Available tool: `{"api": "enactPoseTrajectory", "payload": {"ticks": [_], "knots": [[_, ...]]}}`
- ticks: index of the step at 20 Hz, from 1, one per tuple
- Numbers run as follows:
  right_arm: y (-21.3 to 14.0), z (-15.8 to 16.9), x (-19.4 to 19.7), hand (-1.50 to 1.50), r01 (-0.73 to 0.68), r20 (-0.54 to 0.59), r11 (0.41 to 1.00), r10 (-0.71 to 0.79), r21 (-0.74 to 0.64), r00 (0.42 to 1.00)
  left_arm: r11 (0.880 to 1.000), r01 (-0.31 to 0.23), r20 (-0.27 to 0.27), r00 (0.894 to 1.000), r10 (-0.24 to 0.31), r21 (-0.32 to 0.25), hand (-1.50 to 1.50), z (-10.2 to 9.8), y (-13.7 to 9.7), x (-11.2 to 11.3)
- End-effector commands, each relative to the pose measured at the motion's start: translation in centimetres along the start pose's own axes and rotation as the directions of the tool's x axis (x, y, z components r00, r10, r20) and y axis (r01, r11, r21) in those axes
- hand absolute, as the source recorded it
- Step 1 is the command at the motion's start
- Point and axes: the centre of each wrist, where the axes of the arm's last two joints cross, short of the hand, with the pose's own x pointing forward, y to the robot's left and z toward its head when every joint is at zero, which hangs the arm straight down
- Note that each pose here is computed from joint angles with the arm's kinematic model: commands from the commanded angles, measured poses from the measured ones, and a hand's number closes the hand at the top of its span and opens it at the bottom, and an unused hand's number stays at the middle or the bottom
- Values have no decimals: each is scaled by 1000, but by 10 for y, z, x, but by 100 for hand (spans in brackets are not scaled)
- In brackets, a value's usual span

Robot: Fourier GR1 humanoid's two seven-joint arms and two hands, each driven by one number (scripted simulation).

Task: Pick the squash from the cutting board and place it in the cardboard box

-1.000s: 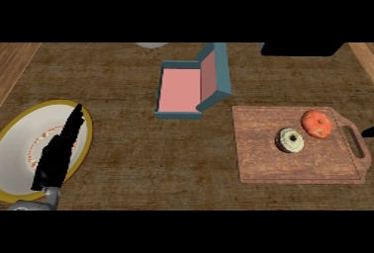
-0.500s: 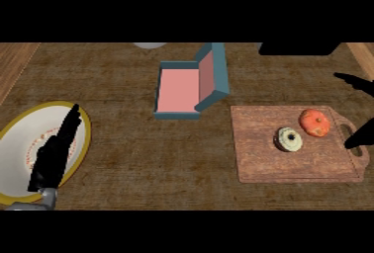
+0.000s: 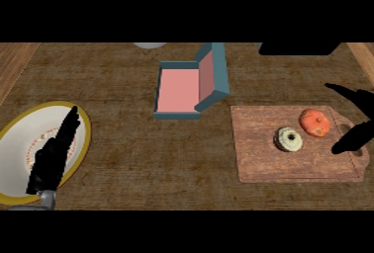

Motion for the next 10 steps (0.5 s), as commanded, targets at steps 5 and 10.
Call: {"api": "enactPoseTrajectory", "payload": {"ticks": [5, 10], "knots": [[26, -18, -10, -150, -26, -34, 999, 27, 25, 999, 1000, -4, 0, 1000, 4, -6, 0, -13, 3, -13], [35, -15, -16, -150, -14, -21, 1000, 14, 4, 1000, 1000, 17, 1, 1000, -17, 7, 0, 2, 5, 7]]}}
